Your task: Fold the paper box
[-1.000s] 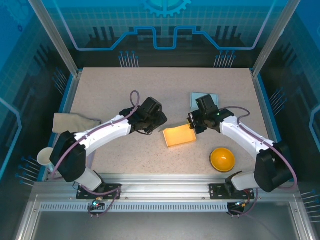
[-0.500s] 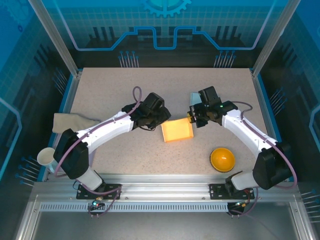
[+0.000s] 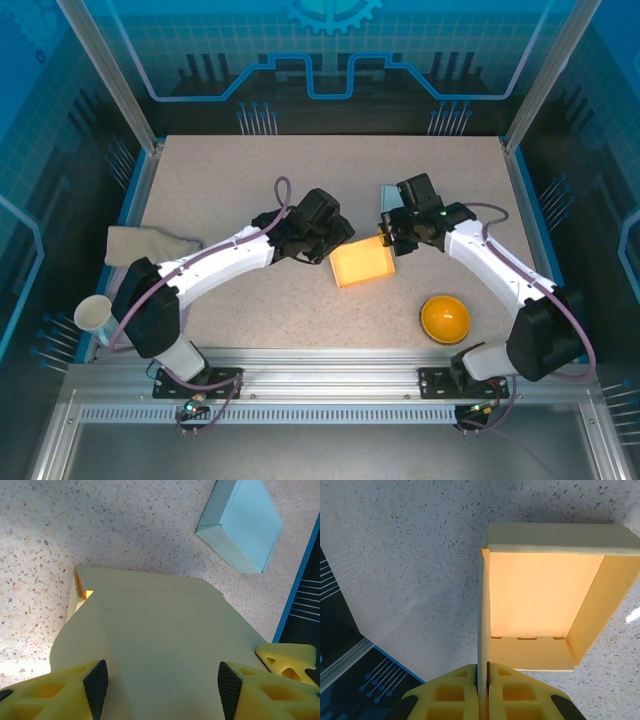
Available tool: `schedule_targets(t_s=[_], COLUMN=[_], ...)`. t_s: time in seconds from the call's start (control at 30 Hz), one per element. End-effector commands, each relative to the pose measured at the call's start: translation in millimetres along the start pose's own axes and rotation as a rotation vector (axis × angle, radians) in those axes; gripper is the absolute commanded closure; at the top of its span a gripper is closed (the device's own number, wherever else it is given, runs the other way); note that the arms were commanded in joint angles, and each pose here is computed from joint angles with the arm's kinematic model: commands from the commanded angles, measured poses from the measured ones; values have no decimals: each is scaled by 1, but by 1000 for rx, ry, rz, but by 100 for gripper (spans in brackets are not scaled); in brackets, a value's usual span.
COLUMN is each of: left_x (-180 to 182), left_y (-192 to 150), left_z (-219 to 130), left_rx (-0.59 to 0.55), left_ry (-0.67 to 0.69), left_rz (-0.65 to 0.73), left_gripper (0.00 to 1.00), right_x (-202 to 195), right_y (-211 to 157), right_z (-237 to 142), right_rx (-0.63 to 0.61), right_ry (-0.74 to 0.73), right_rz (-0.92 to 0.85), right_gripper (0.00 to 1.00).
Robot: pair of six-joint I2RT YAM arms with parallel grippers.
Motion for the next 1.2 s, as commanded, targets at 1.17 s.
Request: schedule_targets(t_s=[1.17], left_x=[23], left_y=[-46], left_z=[34], left_rx=[129], left_ry=[173], left_rz=[-28], left_gripper=[38], right_x=[-37], right_y=[45], right_z=[-7], right_rx=[-216], right_ry=[-24], right_rz=[-181], right_gripper=[96])
Point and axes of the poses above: each hand's point on the last joint's axis, 136 mm out from that joint toward the fingers, its own z axis out along the fingers, its own x axis along the line the jaws close on, y = z × x, the point moved 1 cm from there along -z, back along the fingers, and after that the axes turned 14 degrees about z, right-handed, at the moved point
